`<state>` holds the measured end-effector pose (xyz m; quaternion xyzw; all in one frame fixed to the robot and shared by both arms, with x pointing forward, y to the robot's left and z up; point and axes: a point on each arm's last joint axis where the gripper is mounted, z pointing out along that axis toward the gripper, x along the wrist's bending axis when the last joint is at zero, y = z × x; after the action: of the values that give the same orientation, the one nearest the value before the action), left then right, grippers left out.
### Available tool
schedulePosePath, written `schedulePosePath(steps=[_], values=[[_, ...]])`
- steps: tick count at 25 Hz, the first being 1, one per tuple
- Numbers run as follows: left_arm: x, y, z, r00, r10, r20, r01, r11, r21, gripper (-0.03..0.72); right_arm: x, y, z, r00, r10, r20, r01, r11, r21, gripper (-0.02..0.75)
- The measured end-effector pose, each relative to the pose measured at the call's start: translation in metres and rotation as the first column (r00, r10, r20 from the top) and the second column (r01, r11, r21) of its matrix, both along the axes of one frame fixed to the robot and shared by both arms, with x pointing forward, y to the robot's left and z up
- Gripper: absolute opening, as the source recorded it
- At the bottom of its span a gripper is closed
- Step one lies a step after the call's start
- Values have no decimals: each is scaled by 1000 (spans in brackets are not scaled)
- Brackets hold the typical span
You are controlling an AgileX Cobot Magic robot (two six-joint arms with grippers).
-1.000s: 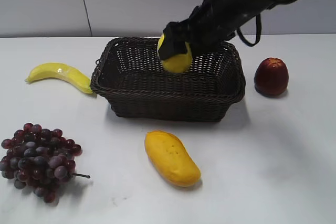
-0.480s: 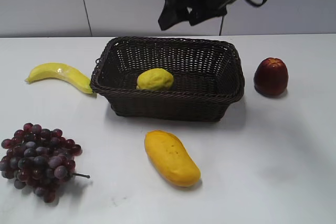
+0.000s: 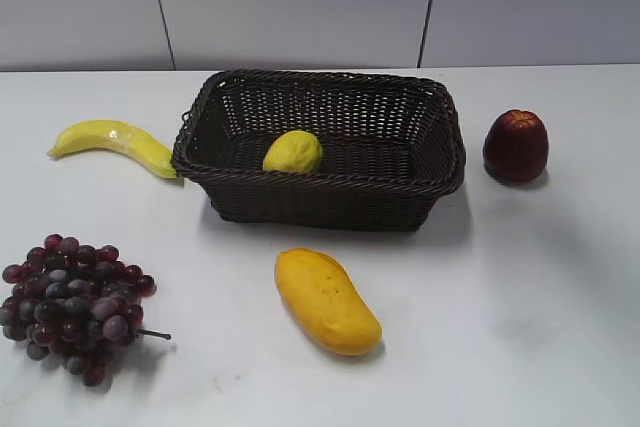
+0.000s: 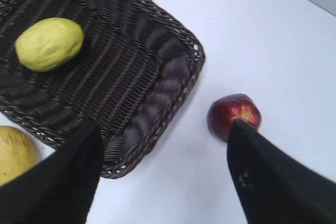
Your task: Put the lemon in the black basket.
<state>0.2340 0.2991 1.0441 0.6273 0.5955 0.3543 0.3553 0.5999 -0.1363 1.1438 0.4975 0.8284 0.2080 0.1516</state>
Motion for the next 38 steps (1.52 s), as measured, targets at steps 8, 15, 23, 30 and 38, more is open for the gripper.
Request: schedulePosePath(steps=[8, 15, 23, 30, 38], values=[[0, 0, 0, 1000, 0, 0, 0, 1000, 0, 239, -45, -26, -11, 996, -51, -75, 47, 998, -50, 589], [0, 0, 0, 1000, 0, 0, 0, 1000, 0, 239, -138, -61, -57, 961, -71, -266, 56, 996, -66, 589], [0, 0, 0, 1000, 0, 0, 0, 1000, 0, 235, -252, -107, -71, 981, -53, -186, 59, 998, 28, 589], [0, 0, 0, 1000, 0, 0, 0, 1000, 0, 231, -326, -140, -67, 986, -54, 157, 22, 979, 201, 589], [0, 0, 0, 1000, 0, 0, 0, 1000, 0, 232, -356, -154, -92, 928, -86, 363, -28, 954, 298, 588]])
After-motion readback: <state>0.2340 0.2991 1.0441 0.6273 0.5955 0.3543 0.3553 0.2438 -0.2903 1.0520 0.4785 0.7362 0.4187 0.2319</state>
